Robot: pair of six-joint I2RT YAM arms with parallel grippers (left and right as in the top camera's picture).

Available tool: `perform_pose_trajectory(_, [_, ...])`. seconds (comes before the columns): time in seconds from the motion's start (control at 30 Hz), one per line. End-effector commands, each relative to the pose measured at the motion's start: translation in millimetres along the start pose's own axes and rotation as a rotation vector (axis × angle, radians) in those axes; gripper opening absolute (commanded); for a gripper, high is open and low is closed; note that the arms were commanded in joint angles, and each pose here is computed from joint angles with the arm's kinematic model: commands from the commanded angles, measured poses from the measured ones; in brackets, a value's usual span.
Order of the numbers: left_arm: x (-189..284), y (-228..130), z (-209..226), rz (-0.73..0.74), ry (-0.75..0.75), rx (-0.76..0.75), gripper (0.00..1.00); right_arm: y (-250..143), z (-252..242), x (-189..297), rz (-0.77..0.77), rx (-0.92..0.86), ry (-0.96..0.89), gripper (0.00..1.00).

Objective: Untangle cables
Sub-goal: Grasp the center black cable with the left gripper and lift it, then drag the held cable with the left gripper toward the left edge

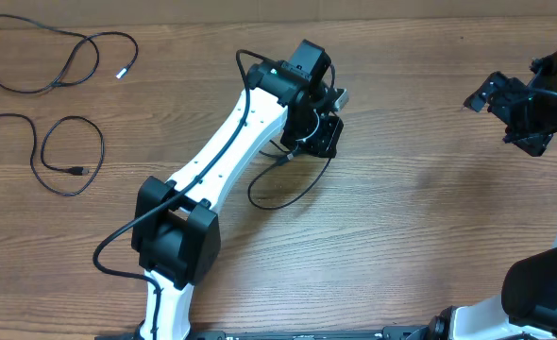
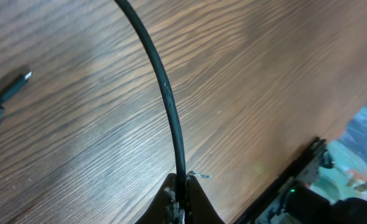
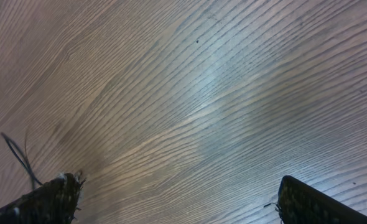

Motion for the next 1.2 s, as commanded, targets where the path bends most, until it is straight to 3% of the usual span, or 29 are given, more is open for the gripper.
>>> perform_pose_trajectory(0.0, [43.5, 2.7, -23.1, -0.106, -0.047, -0.052, 0.04, 0.7, 0.6, 0.0, -0.002, 0.005, 0.002, 1.0])
perform_pose_trajectory(0.1, [50.2, 1.0, -25.6, -0.121, -0.035, -0.057, 0.04, 0.8, 0.6, 0.0, -0.003, 0.005, 0.002, 1.0])
perform_pose_trajectory(0.3, [51.2, 0.0, -37.1, -0.101, -0.155, -0.012, 0.04, 0.8, 0.7, 0.0, -0.003, 0.005, 0.002, 1.0])
perform_pose_trajectory(0.57, [86.5, 7.4, -64.8, -0.068, -0.673, -0.019, 0.04, 0.7, 0.6, 0.0, -0.002, 0.005, 0.002, 1.0])
perform_pose_trajectory(0.67, [99.4, 13.2, -60.2, -0.059, -0.751, 0.048, 0.04, 0.7, 0.6, 0.0, -0.002, 0.005, 0.002, 1.0])
perform_pose_trajectory(0.73, [103.9, 16.4, -51.4, -0.05, -0.747, 0.141, 0.04, 0.7, 0.6, 0.0, -0.002, 0.005, 0.002, 1.0])
perform_pose_trajectory(0.97, [119.5, 33.1, -17.2, -0.177, -0.636, 0.254, 0.04, 0.8, 0.7, 0.0, -0.003, 0.005, 0.002, 1.0])
perform_pose_trajectory(1.17, [158.5, 26.7, -1.0, -0.377, -0.356, 0.319, 0.04, 0.8, 0.6, 0.0, -0.003, 0.005, 0.002, 1.0])
Point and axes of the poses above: each gripper's point midway between its finger pads, its own x axis back along the fingers, its own z axis along the line the jaws close on, y = z × x, the point moved 7 cm from there along x, back along the fingers, and after that the axes turned 1 degree about -x, right-handed, at the moved point
